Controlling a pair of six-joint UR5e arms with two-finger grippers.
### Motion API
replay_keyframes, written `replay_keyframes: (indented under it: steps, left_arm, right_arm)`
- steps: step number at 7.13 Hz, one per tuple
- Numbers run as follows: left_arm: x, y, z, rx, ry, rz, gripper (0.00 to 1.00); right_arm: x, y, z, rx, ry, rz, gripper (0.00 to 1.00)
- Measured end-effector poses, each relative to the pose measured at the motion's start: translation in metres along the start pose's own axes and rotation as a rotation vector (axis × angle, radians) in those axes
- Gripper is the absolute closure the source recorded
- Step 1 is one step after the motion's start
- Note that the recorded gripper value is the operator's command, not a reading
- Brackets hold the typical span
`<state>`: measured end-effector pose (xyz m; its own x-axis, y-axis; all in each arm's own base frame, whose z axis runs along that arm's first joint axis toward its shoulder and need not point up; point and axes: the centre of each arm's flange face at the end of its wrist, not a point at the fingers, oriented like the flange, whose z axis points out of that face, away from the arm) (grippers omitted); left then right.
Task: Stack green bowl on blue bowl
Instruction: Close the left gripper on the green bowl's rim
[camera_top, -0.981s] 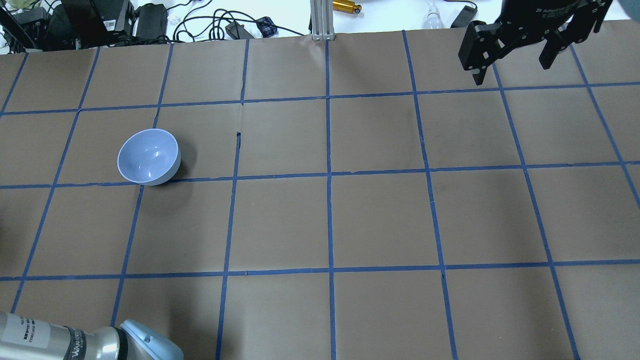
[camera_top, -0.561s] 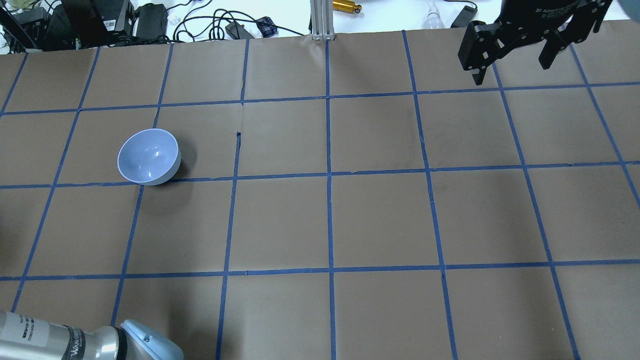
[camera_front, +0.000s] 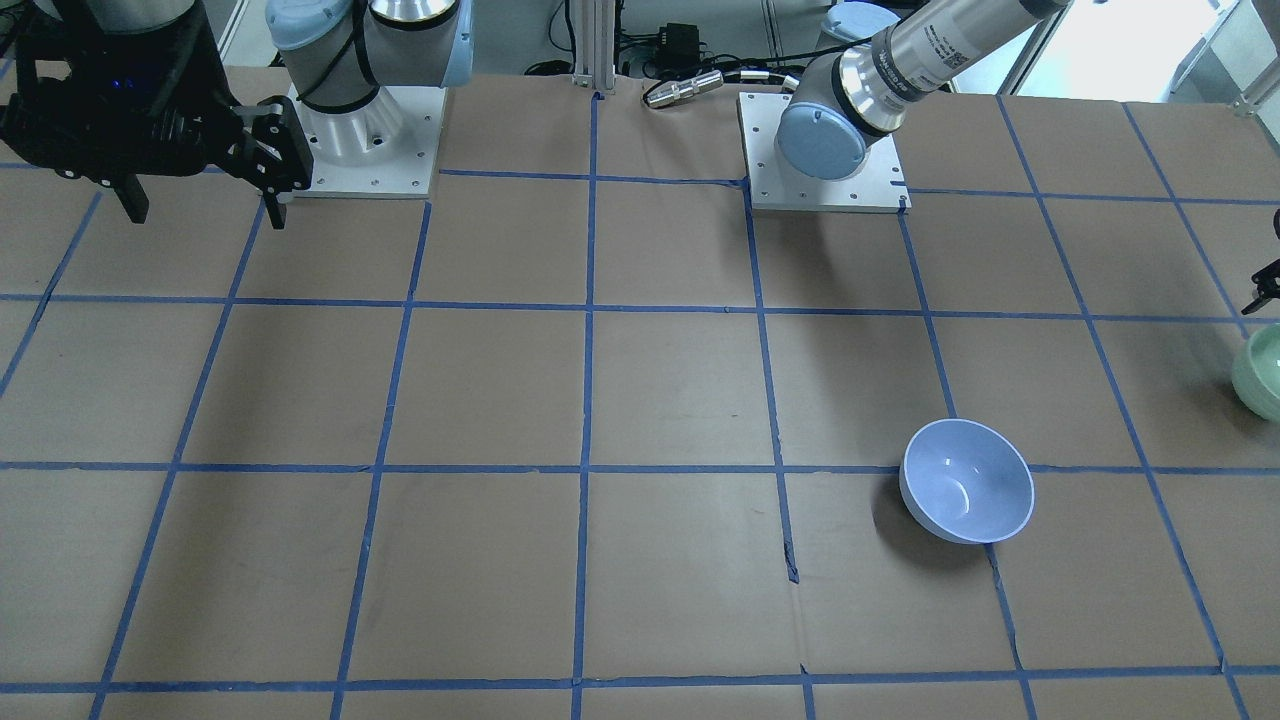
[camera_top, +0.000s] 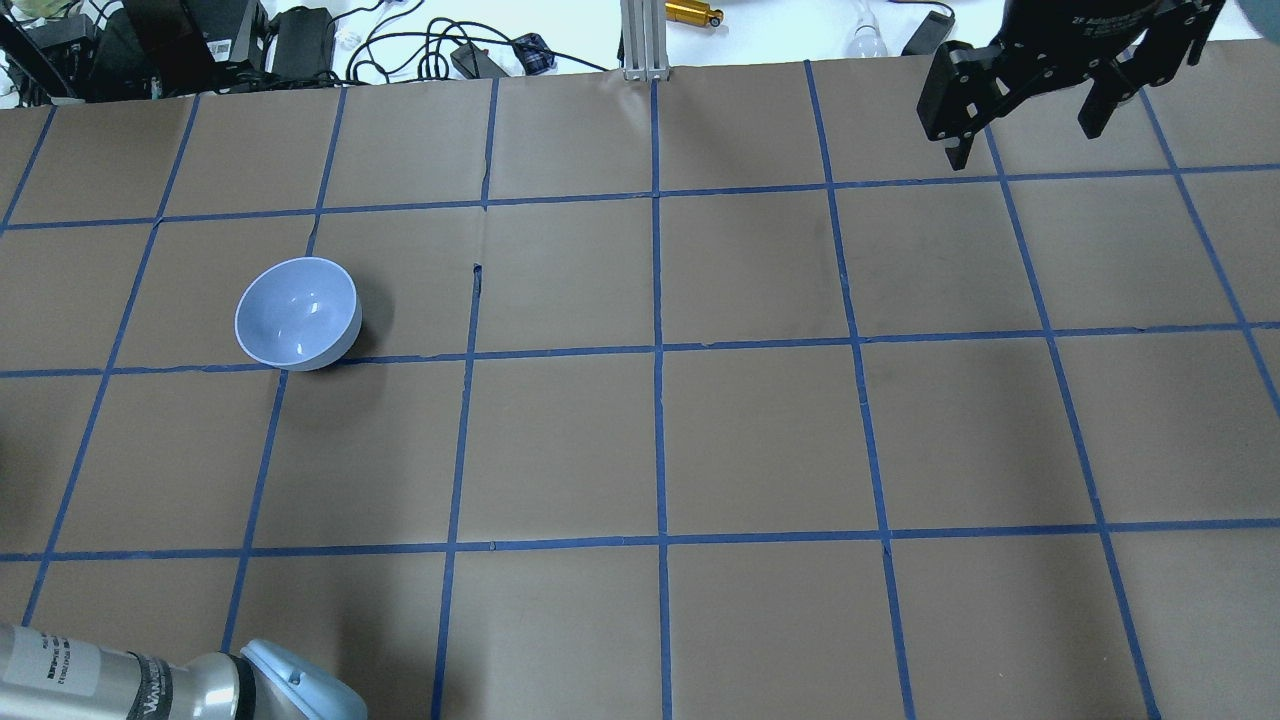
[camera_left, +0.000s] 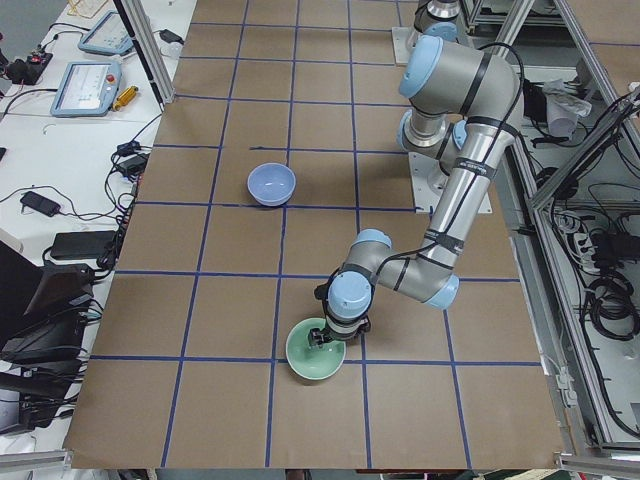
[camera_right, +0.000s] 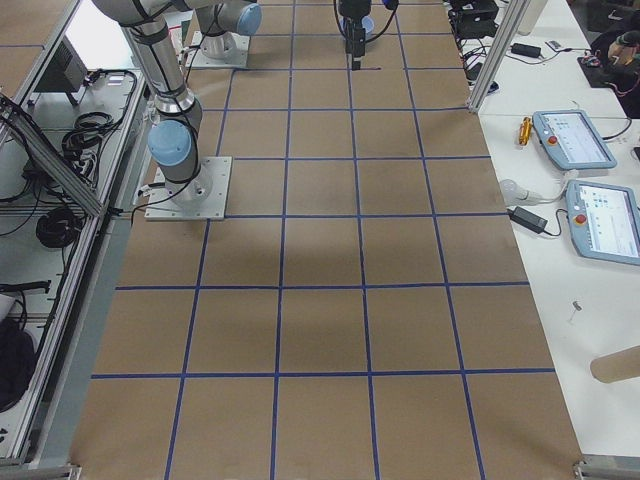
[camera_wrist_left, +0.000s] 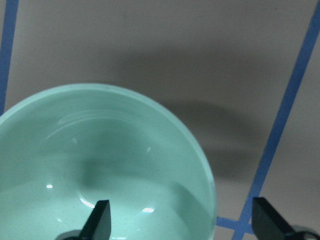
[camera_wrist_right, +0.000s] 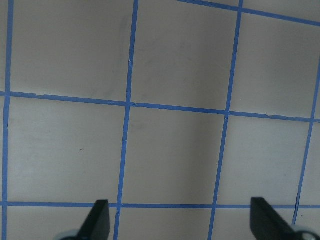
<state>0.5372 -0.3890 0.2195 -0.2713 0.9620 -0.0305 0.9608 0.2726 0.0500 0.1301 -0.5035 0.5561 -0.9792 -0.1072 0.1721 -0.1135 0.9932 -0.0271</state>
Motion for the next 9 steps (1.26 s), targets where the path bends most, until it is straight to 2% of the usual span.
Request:
replay_keyframes:
  steps: [2, 3, 4, 5, 6, 7, 8, 9]
  left_arm:
    - [-0.0001, 0.0003, 0.0061, 0.005, 0.006, 0.000, 0.13]
    - [-0.0002, 0.0004, 0.0071, 0.005, 0.006, 0.000, 0.14]
    - [-0.0002, 0.0005, 0.0072, 0.004, 0.006, 0.000, 0.22]
    - [-0.0003, 0.0006, 0.0074, 0.004, 0.006, 0.001, 0.38]
    - [0.0000, 0.0008, 0.0082, 0.001, 0.009, 0.001, 0.60]
    - [0.0008, 0.0015, 0.0088, -0.006, 0.017, 0.003, 0.95]
    - [0.0009, 0.0027, 0.0089, -0.016, 0.020, 0.003, 1.00]
    - [0.0009, 0.0047, 0.0090, -0.033, 0.021, 0.003, 1.00]
  right_arm:
    - [-0.0005, 0.0001, -0.0001, 0.000, 0.000, -0.001, 0.00]
    - [-0.0006, 0.0001, -0.0001, 0.000, 0.000, -0.001, 0.00]
    - [-0.0006, 0.0001, -0.0001, 0.000, 0.000, -0.001, 0.00]
    - [-0.0006, 0.0001, -0.0001, 0.000, 0.000, -0.001, 0.00]
    - [-0.0006, 0.0001, -0.0001, 0.000, 0.000, -0.001, 0.00]
    - [-0.0005, 0.0001, -0.0001, 0.000, 0.000, -0.001, 0.00]
    - [-0.0004, 0.0001, 0.0000, 0.000, 0.000, -0.001, 0.00]
    - [-0.0003, 0.0000, 0.0000, 0.000, 0.000, -0.001, 0.00]
